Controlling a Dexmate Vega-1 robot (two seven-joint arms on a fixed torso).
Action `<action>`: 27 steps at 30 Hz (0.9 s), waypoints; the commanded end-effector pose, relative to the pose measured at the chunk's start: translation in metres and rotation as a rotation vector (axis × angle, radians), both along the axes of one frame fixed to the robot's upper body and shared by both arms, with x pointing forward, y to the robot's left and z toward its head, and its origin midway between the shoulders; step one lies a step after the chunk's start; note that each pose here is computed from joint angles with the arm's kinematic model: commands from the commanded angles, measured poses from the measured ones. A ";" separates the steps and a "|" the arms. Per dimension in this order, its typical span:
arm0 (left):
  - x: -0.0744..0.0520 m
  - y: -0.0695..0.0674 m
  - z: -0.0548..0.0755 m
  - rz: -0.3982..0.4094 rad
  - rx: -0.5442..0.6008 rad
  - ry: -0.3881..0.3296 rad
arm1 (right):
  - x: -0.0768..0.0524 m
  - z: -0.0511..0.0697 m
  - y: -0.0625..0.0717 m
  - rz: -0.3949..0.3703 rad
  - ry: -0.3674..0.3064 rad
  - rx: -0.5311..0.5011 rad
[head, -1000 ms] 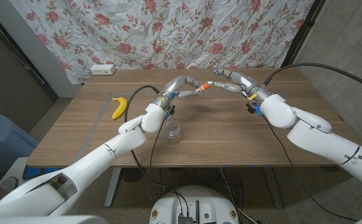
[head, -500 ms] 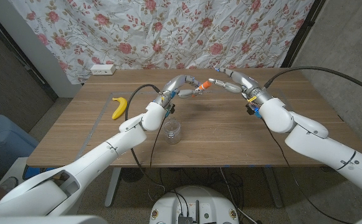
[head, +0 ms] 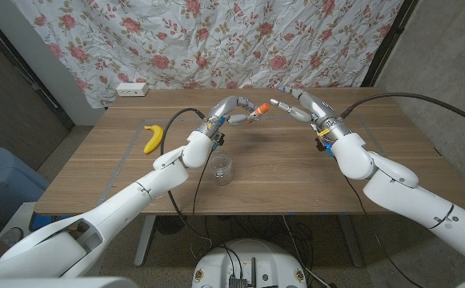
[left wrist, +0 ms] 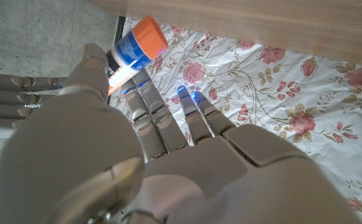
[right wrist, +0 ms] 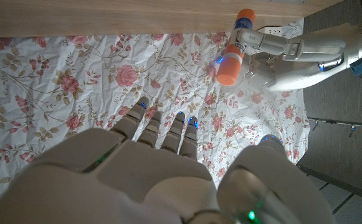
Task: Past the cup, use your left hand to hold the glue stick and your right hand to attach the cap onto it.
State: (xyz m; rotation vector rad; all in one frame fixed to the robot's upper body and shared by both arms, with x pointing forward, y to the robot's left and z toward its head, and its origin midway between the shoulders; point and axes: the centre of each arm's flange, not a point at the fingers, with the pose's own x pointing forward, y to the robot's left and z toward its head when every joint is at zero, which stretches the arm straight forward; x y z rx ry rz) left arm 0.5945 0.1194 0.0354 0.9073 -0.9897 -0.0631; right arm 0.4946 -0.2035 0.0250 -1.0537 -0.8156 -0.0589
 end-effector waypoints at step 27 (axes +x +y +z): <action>-0.008 0.001 -0.002 0.023 -0.015 -0.010 | -0.007 -0.042 0.013 -0.012 0.002 0.032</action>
